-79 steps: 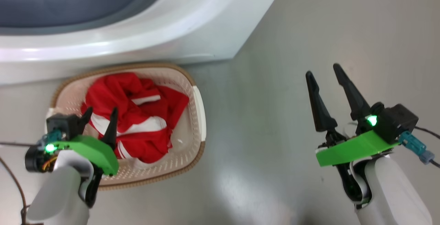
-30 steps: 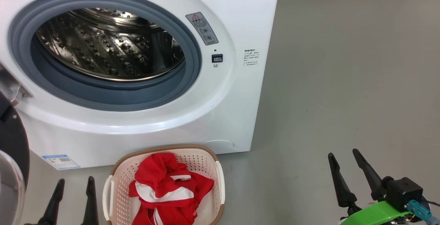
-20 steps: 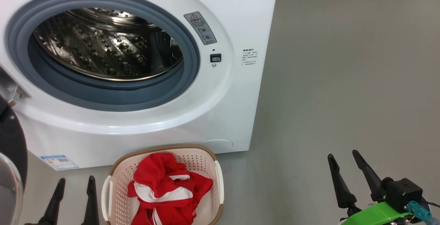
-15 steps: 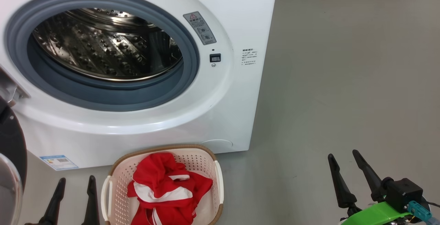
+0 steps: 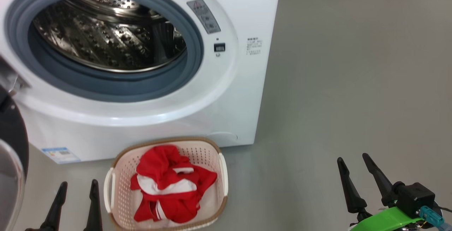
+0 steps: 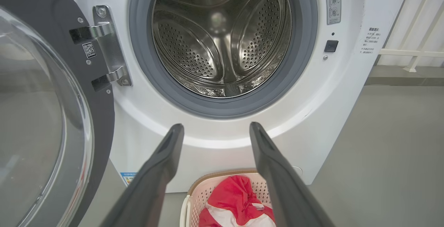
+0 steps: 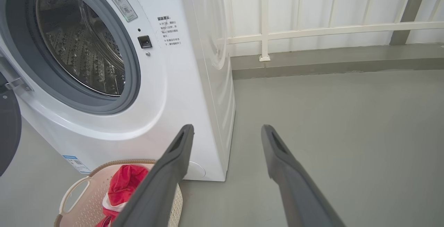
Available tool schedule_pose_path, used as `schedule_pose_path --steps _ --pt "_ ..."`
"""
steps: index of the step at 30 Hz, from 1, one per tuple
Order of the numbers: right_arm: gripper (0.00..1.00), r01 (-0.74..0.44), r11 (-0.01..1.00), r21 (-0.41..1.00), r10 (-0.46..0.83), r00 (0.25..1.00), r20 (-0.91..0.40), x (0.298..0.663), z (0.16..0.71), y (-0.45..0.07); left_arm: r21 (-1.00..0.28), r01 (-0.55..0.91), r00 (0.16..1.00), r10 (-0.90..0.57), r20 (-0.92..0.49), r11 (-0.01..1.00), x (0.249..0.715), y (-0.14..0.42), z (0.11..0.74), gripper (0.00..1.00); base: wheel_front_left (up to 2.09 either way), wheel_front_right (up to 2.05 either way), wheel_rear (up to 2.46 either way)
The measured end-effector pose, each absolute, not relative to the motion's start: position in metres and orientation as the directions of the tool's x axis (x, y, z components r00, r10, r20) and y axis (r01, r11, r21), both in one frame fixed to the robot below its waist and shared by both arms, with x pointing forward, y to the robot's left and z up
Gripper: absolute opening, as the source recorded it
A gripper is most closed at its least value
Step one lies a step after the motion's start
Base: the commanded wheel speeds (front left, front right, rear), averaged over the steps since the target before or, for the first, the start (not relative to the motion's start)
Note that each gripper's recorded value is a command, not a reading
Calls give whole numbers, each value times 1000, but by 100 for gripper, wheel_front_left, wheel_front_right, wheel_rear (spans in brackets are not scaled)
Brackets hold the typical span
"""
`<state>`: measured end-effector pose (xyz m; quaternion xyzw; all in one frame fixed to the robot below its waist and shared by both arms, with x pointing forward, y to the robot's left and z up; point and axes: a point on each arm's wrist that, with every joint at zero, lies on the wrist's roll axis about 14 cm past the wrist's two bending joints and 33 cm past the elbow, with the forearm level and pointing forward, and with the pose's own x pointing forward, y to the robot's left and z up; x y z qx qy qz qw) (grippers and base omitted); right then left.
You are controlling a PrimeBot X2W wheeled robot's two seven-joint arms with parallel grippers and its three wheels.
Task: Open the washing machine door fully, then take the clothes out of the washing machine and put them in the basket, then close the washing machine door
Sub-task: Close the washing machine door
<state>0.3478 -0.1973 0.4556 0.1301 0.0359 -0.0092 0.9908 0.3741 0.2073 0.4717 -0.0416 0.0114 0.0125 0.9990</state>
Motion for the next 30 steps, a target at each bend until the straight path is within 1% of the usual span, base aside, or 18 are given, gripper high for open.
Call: schedule_pose_path --steps 5,10,23,27,30 --pt "100 32 966 257 -13 997 -77 348 454 -198 -80 -28 999 25 -29 996 374 208 470 100 -139 139 0" --pt "100 36 966 258 -16 996 -82 349 453 -199 -80 -29 999 27 -35 996 375 208 468 100 -76 76 0" --pt "100 29 965 261 -7 996 -85 351 452 -196 -79 -38 999 36 -36 996 375 211 468 100 -5 5 0" --pt "100 7 965 261 16 996 -86 355 451 -189 -85 -53 998 50 -35 995 375 215 468 100 0 0 0" --pt "100 -33 966 258 57 995 -85 360 451 -178 -87 -83 996 80 -34 993 369 224 469 100 0 0 0"
